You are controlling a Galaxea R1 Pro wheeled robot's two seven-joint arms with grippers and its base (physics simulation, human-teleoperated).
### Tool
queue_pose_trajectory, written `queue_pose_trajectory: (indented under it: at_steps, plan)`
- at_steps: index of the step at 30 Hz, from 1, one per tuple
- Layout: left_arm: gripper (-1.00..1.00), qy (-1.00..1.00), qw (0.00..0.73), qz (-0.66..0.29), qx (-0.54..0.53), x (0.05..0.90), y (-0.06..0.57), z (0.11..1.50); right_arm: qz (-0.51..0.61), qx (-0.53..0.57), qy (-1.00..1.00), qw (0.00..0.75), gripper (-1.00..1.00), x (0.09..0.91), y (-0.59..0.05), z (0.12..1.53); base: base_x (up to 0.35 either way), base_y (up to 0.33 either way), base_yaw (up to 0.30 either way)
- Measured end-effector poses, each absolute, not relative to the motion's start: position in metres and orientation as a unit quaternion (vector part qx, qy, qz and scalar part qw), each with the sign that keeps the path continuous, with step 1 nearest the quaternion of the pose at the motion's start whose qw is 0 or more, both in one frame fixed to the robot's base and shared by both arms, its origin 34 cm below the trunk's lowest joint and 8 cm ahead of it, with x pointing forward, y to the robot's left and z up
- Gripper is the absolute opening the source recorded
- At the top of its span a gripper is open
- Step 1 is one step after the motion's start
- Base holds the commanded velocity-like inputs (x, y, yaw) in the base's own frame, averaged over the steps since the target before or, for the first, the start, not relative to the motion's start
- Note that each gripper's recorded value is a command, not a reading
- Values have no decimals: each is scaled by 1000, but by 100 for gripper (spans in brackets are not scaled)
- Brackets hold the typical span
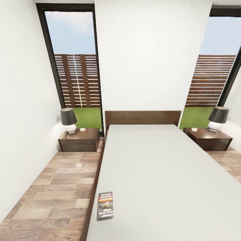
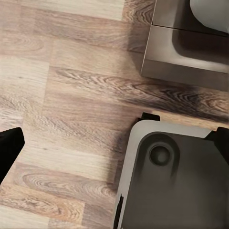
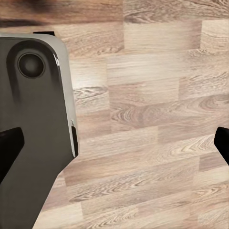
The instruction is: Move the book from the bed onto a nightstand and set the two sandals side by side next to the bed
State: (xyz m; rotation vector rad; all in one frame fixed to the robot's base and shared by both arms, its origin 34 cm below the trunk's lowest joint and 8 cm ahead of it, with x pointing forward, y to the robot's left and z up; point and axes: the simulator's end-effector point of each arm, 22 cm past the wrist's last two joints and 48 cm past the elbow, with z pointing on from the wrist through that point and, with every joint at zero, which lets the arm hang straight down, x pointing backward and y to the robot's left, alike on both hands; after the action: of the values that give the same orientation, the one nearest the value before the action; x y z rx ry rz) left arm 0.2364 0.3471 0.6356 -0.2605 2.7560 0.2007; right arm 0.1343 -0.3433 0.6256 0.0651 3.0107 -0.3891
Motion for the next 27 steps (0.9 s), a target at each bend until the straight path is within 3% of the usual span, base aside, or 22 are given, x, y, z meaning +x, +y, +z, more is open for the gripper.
queue_pose_trajectory:
  at_steps: [27]
  plan:
    - [100,976,185,69,-93,239,348,636,-129,22,990,46,100,129,-344,626,0,0,0]
